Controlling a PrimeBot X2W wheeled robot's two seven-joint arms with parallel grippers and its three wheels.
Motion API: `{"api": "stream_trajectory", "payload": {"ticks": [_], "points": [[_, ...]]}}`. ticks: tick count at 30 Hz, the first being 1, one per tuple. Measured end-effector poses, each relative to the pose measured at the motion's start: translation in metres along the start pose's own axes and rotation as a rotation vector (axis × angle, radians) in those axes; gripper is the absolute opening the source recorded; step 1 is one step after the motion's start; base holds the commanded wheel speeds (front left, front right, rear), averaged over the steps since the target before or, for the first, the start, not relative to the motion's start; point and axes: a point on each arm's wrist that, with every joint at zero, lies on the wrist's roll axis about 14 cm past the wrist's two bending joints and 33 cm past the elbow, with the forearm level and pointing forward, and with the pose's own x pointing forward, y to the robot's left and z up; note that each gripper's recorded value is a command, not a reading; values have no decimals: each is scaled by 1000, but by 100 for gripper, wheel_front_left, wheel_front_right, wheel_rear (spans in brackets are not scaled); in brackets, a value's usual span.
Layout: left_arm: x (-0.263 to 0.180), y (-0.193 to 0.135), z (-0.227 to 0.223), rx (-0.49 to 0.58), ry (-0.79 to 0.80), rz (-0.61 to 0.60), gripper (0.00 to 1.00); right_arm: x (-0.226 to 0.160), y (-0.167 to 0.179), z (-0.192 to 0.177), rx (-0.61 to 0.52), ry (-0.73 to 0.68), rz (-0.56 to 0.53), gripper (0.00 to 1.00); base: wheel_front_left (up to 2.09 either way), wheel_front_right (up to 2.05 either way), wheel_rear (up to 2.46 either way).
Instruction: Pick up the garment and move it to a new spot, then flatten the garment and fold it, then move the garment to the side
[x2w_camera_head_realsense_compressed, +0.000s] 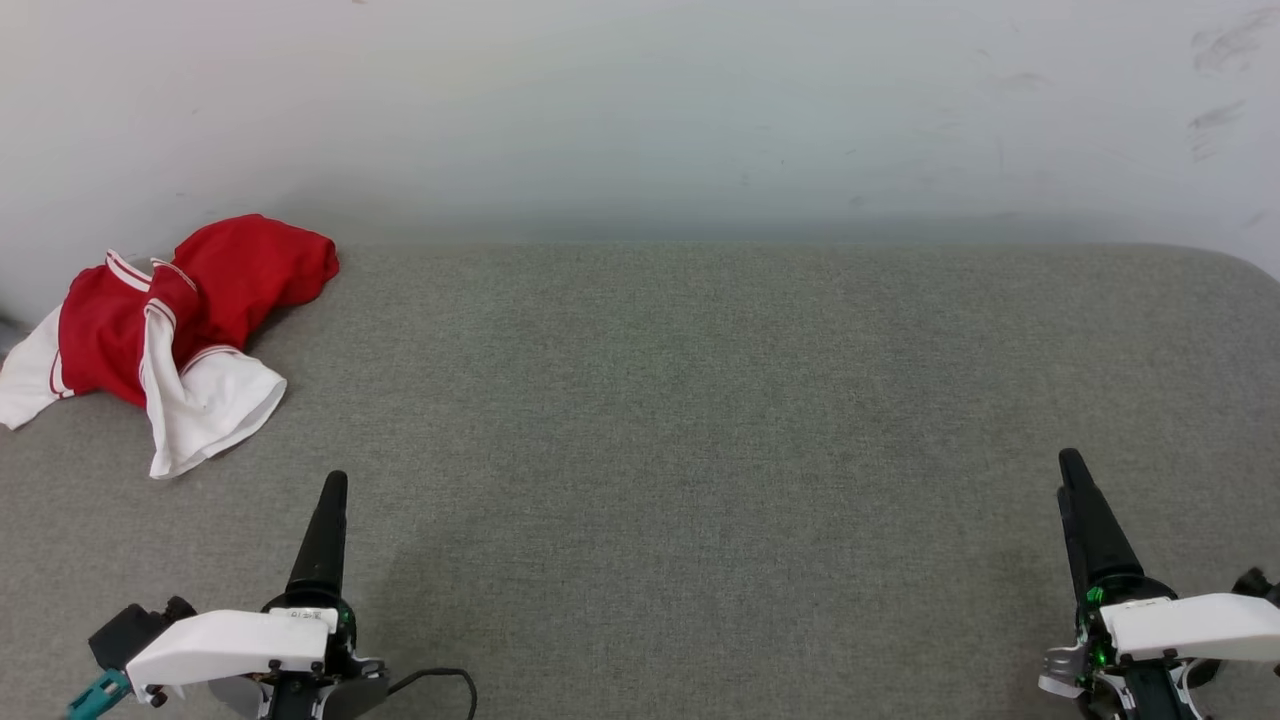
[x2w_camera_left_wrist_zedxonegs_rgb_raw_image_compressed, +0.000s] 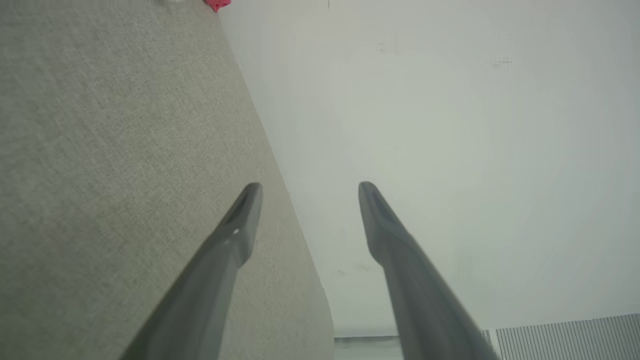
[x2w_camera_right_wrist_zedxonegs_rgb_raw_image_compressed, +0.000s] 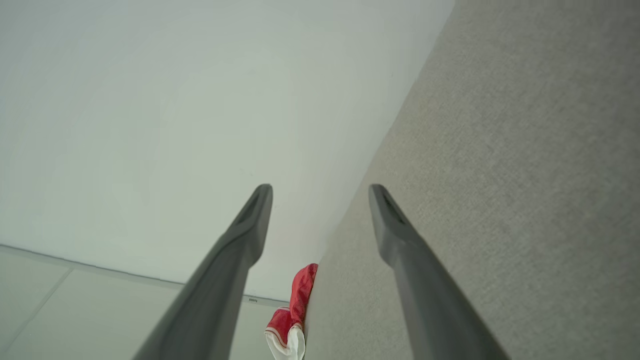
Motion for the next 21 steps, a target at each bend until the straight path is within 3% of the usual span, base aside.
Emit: {"api": "stream_trajectory", "payload": {"ticks": [21], "points": [[-1,-13,-6,489,-29,17,100,-2,29,-11,-483,0,101,100,0,0,0]]}}
